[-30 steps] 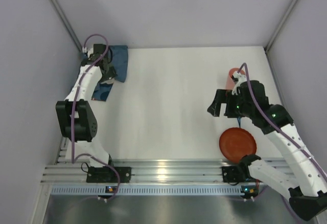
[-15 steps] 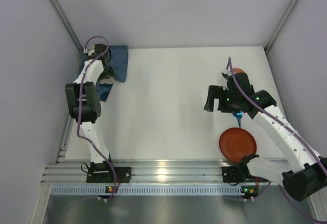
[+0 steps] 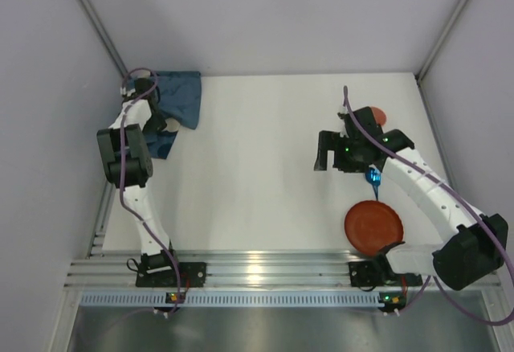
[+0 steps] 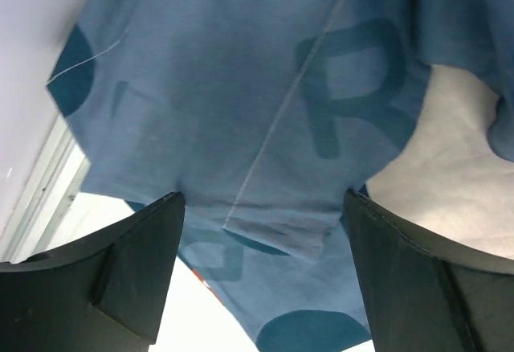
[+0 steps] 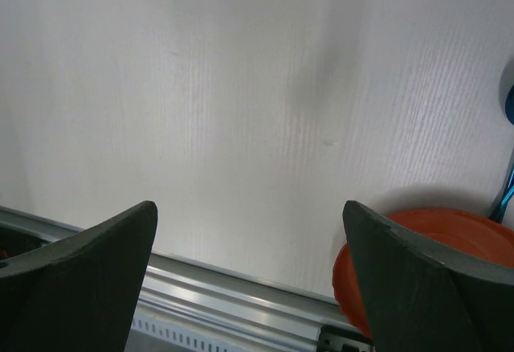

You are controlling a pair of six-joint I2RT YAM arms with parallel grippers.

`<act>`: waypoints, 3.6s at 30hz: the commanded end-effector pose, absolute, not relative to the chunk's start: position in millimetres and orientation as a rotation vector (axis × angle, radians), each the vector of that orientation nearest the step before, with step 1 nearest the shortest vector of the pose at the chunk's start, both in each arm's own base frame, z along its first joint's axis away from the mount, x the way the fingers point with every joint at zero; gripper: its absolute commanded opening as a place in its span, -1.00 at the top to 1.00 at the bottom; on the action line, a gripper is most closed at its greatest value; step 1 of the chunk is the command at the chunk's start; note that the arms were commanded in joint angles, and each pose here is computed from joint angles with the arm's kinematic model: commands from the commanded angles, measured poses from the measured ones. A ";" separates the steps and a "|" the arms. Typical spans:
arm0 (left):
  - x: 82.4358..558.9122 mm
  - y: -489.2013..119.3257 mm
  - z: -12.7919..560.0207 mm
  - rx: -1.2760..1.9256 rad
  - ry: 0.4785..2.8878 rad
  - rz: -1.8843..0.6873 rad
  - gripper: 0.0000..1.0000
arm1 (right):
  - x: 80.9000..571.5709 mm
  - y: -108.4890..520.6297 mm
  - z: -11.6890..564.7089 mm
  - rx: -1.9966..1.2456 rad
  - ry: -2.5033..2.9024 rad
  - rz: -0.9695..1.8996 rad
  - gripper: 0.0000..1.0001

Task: Set the dinner table for one person

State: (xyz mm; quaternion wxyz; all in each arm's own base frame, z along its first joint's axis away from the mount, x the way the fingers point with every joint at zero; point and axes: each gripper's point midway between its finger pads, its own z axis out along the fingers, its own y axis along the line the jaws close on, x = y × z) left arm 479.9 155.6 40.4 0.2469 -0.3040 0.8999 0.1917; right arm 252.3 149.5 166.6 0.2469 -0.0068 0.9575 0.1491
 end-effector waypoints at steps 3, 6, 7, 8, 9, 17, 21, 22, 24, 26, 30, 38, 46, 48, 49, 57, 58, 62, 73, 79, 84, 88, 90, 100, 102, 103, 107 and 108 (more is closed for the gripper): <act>494.4 146.2 38.5 -0.777 2.454 0.455 -0.65 | 271.8 164.6 188.5 -0.022 2.531 0.470 -0.99; 497.3 140.3 49.9 -0.779 2.437 0.405 -0.57 | 272.5 165.7 187.1 -0.020 2.535 0.470 -1.00; 498.2 138.5 52.7 -0.777 2.430 0.394 -0.56 | 273.0 165.1 186.7 -0.015 2.535 0.468 -0.99; 500.2 138.0 60.1 -0.776 2.408 0.381 -0.55 | 272.3 164.4 185.9 -0.006 2.536 0.466 -0.99; 499.7 135.6 58.4 -0.770 2.414 0.365 -0.50 | 272.7 164.7 185.2 -0.004 2.536 0.467 -1.00; 492.5 124.4 59.0 -0.693 2.439 0.414 -0.25 | 267.2 161.4 181.5 0.012 2.538 0.463 -0.99; 488.8 127.7 45.4 -0.700 2.464 0.463 -0.25 | 264.6 160.2 177.7 0.016 2.545 0.461 -1.00; 486.1 129.3 36.8 -0.709 2.483 0.473 -0.24 | 263.5 159.3 177.1 0.015 2.548 0.457 -1.00; 482.5 131.4 29.8 -0.728 2.493 0.493 -0.18 | 262.9 158.8 177.7 0.007 2.544 0.456 -0.99; 479.2 132.2 19.3 -0.751 2.512 0.488 -0.02 | 262.0 157.8 176.1 0.000 2.549 0.449 -1.00; 475.9 136.3 8.9 -0.783 2.519 0.473 0.23 | 260.8 156.3 173.1 -0.007 2.563 0.436 -0.99; 469.9 147.4 -1.2 -0.808 2.534 0.468 0.77 | 263.5 158.3 164.1 -0.054 2.600 0.418 -0.99; 458.0 154.8 -4.4 -0.832 2.534 0.460 1.00 | 268.6 160.4 164.2 -0.085 2.609 0.409 -0.99; 455.2 155.4 -2.5 -0.836 2.535 0.459 1.00 | 268.3 160.1 164.5 -0.087 2.608 0.409 -0.99; 455.6 155.3 -0.5 -0.831 2.531 0.456 1.00 | 267.6 159.9 165.6 -0.092 2.605 0.408 -1.00; 481.1 142.7 83.9 -0.813 2.353 0.315 1.00 | 265.9 158.0 172.0 -0.089 2.578 0.414 -0.99; 484.7 137.0 93.1 -0.800 2.340 0.295 1.00 | 265.9 157.6 174.6 -0.093 2.568 0.415 -0.99; 499.5 110.4 143.9 -0.675 2.283 0.299 1.00 | 265.4 157.2 182.1 -0.097 2.541 0.426 -0.99; 478.2 -77.5 198.0 -0.243 2.295 0.080 1.00 | 239.6 147.2 204.8 -0.086 2.446 0.482 -0.99; 421.2 -225.7 178.1 0.005 2.363 -0.124 1.00 | 213.7 135.7 201.3 -0.072 2.439 0.493 -0.99; 362.0 -328.4 138.8 0.091 2.484 -0.344 1.00 | 199.0 127.7 193.4 -0.078 2.455 0.476 -1.00; 329.2 -386.2 133.0 0.072 2.512 -0.528 1.00 | 195.0 124.1 193.7 -0.088 2.451 0.465 -0.99; 322.4 -403.2 137.5 0.060 2.505 -0.583 1.00 | 195.3 123.1 194.3 -0.090 2.448 0.459 -0.99; 338.9 -344.6 175.8 -0.122 2.439 -0.489 -0.97 | 207.7 125.5 189.6 -0.069 2.480 0.426 -1.00; 343.0 -316.8 196.0 -0.191 2.395 -0.490 -0.97 | 209.4 129.9 177.0 -0.062 2.524 0.435 -0.99; 341.2 -298.2 185.9 -0.220 2.412 -0.454 -0.97 | 212.3 131.9 172.9 -0.053 2.533 0.437 -1.00; 350.1 -193.0 170.9 -0.435 2.412 -0.317 -0.96 | 219.6 142.9 141.1 -0.014 2.637 0.465 -1.00; 345.6 -172.9 179.0 -0.449 2.385 -0.306 -0.96 | 219.3 148.8 129.0 0.002 2.685 0.494 -1.00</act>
